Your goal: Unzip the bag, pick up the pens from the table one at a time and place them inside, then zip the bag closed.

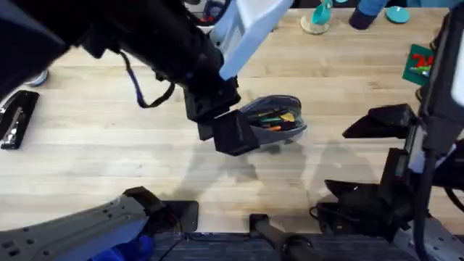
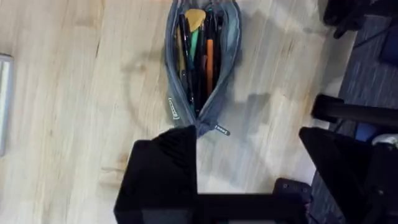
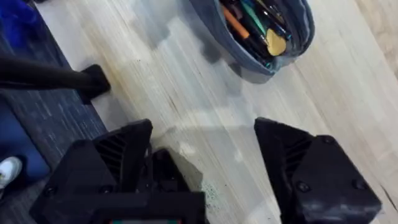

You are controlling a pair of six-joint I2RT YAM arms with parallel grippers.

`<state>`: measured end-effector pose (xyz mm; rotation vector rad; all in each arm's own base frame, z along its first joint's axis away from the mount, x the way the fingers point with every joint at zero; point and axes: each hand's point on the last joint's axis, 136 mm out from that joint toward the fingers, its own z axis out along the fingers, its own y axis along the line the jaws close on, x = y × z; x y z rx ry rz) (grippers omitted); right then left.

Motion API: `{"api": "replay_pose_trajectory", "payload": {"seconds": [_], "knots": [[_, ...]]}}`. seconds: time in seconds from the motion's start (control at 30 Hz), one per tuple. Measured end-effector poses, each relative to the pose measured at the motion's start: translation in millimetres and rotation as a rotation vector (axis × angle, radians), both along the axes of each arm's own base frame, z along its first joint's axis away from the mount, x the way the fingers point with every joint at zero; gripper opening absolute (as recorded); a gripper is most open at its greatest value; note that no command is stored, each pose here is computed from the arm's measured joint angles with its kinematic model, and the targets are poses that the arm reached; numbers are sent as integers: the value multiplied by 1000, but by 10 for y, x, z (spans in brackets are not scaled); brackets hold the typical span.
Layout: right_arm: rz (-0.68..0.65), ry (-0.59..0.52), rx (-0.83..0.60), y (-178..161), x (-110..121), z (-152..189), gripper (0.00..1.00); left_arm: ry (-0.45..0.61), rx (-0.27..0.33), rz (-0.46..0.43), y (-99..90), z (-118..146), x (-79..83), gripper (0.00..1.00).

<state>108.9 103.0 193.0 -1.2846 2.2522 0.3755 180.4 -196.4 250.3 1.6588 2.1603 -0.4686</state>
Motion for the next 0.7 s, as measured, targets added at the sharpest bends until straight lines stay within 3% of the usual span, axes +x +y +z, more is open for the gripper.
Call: {"api": "replay_pose_trajectory", "payload": {"seconds": [0.3,0.53,0.7], "knots": [[0,-1,0,-1,0,0,998,8,-51,114,343,-113,-62,997],[0,0,0,-1,-1,0,997,-109,-133,219,575,-148,13,996],[0,-1,0,0,0,0,998,-131,-129,276,695,-453,83,995]]}}
